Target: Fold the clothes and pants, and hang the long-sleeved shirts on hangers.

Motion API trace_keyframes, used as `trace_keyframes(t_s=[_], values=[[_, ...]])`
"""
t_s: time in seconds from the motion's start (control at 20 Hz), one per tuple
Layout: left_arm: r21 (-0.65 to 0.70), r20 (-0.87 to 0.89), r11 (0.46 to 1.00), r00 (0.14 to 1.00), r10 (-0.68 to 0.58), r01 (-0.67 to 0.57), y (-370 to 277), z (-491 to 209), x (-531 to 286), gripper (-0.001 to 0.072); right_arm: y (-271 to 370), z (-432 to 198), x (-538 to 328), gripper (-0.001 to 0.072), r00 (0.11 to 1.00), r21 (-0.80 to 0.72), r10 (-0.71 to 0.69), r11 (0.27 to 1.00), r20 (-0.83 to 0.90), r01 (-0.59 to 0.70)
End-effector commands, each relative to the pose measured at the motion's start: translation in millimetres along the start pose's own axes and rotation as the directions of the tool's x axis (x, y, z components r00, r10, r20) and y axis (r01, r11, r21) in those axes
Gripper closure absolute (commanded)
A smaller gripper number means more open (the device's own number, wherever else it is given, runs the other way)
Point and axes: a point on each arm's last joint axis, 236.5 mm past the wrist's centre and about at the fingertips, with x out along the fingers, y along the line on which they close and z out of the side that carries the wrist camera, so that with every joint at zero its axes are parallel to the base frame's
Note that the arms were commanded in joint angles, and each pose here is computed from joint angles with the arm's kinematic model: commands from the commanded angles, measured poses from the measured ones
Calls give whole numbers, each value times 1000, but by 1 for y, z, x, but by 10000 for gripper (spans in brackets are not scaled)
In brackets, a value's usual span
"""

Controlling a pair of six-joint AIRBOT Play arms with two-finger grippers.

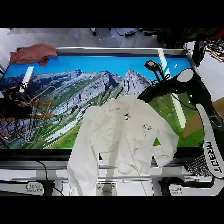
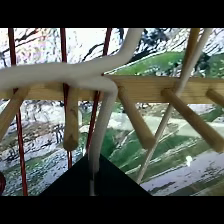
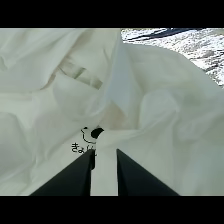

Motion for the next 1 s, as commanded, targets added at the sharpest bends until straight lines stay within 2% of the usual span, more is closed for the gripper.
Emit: trace_keyframes(t_s=[0.0, 0.15, 0.25, 0.35, 0.45, 0.6, 0.75, 0.95], values=[[4, 95, 999, 995, 35, -35, 1, 9, -45, 661, -2, 1, 0, 466, 1000, 14, -8, 1000, 5, 8], [20, 255, 996, 964, 76, -84, -6, 18, -116, 661, -8, 2, 0, 430, 999, 80, -33, 996, 8, 32], [60, 371, 994, 927, 60, -89, -21, 20, -164, 662, -10, 0, 0, 327, 999, 124, -44, 991, 0, 43], [161, 492, 987, 869, -56, -28, -61, 24, -209, 663, -13, -5, 4, 258, 999, 166, -45, 985, -20, 48], [301, 537, 953, 825, -175, 6, -105, 21, -236, 663, -14, -16, 14, 244, 998, 206, -23, 978, -50, 33], [430, 470, 903, 856, -215, -10, -144, 13, -227, 663, -14, -24, 44, 244, 998, 224, -24, 974, -62, 37], [533, 366, 845, 888, -279, 46, -184, 7, -203, 663, -7, -12, 79, 244, 998, 202, -43, 978, -42, 51], [596, 245, 802, 942, -230, 41, -201, 5, -159, 662, 19, -7, 118, 246, 998, 160, -10, 987, -68, 21]])
